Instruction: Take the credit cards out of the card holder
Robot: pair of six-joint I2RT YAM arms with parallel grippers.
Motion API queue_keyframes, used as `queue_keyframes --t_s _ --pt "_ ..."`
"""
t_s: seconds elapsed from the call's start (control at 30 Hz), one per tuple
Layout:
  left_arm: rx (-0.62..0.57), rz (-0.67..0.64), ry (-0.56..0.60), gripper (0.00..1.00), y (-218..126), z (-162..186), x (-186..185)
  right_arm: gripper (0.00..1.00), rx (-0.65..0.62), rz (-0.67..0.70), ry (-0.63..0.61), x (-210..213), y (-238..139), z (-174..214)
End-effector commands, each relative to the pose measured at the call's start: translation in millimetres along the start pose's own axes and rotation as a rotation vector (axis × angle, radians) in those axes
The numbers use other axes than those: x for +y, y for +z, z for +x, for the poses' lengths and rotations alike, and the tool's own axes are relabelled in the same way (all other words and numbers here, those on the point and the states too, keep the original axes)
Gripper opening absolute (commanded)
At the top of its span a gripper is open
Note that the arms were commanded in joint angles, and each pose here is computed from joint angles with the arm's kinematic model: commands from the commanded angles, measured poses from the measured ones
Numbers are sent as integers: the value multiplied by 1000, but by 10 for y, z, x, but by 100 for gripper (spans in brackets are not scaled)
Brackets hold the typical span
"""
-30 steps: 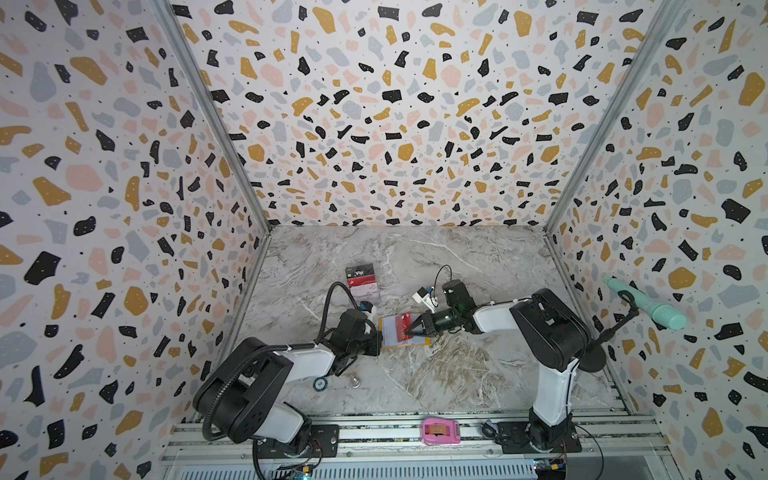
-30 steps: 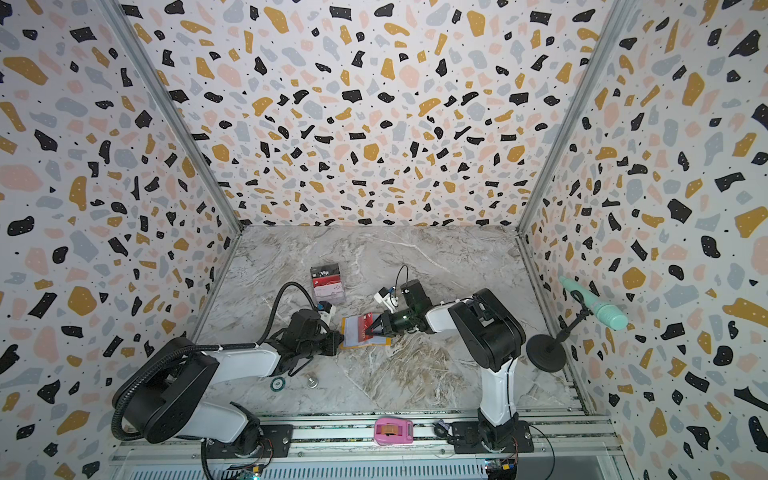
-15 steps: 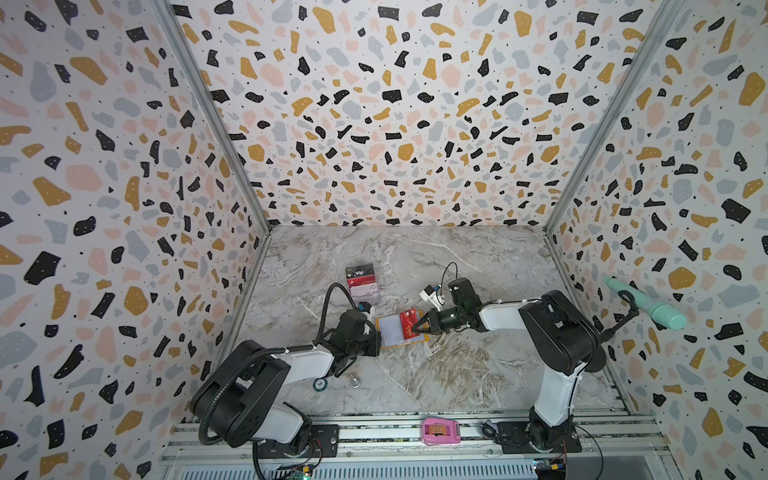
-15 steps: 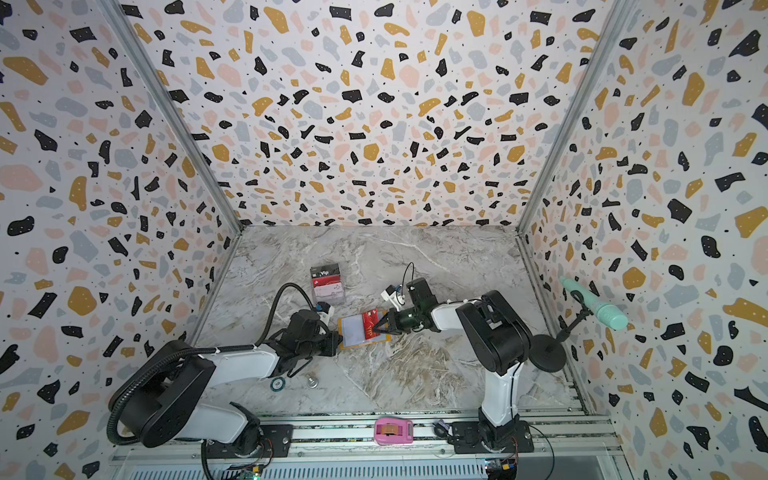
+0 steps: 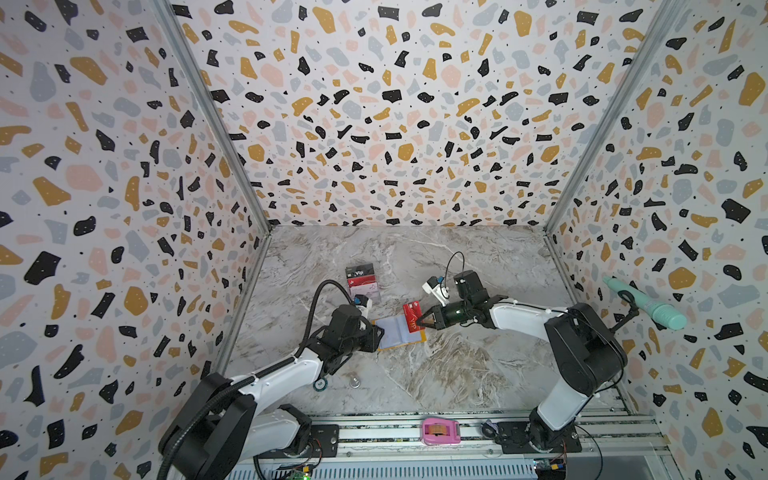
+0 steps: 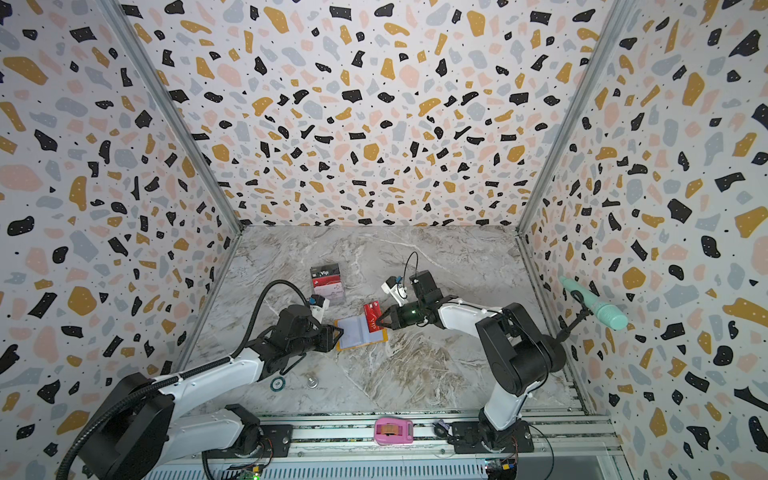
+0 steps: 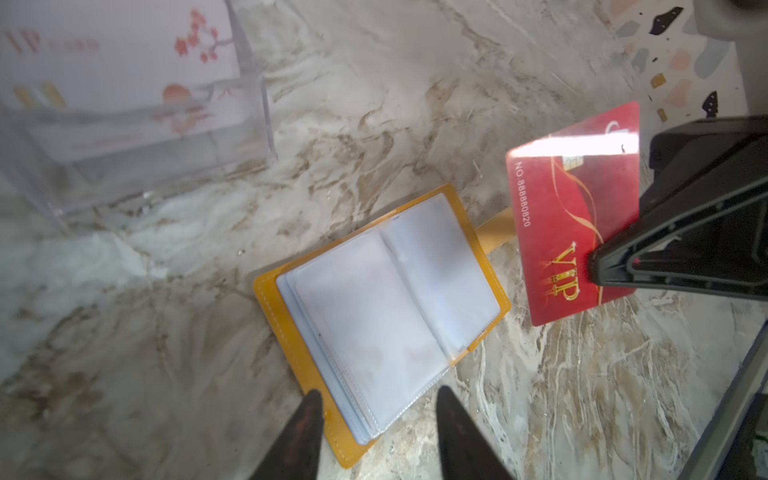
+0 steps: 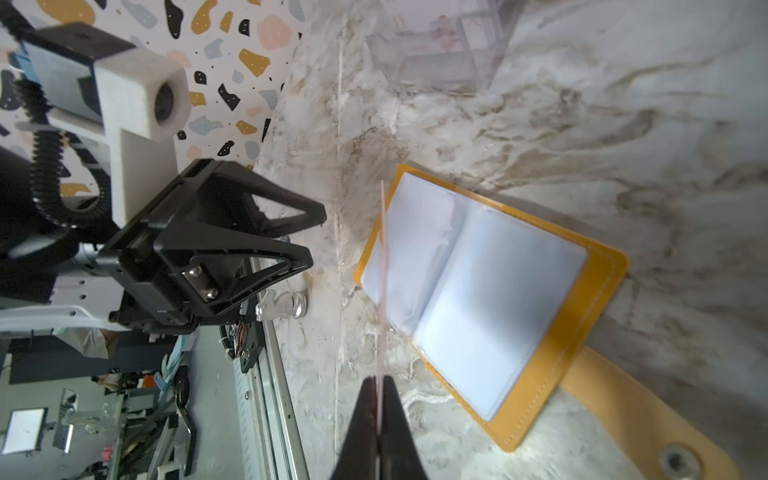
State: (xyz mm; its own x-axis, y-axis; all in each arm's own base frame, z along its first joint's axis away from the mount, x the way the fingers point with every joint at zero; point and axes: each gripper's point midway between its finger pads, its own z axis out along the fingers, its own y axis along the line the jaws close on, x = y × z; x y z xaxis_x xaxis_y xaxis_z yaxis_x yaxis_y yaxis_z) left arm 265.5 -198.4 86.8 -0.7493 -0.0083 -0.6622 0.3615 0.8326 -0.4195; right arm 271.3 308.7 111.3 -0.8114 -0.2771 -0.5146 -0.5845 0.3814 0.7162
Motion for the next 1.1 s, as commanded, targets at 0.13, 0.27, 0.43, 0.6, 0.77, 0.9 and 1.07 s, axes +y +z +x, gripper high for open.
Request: queue_keyframes --t_s 0.13,0.27,0.43,0.6,0.77,0.9,1.07 --pt "-159 236 106 58 -337 -386 -522 1 -25 -134 -236 481 -215 -81" --pt "-163 354 142 63 -477 -416 -744 1 -39 -191 -318 679 -316 -60" --pt "-246 467 187 73 -721 -574 -984 1 -47 -255 -381 861 -407 -19" --pt "-264 578 219 76 -915 -640 -1203 1 -39 -364 -437 1074 -492 60" --pt "-243 652 233 74 -991 -643 -1332 1 -16 -437 -481 1235 -519 107" --pt "-215 685 240 71 -1002 -631 -1389 1 -5 -471 -518 1334 -510 140" --pt "-207 719 247 67 -1049 -636 -1448 0 10 -492 -540 1395 -473 166"
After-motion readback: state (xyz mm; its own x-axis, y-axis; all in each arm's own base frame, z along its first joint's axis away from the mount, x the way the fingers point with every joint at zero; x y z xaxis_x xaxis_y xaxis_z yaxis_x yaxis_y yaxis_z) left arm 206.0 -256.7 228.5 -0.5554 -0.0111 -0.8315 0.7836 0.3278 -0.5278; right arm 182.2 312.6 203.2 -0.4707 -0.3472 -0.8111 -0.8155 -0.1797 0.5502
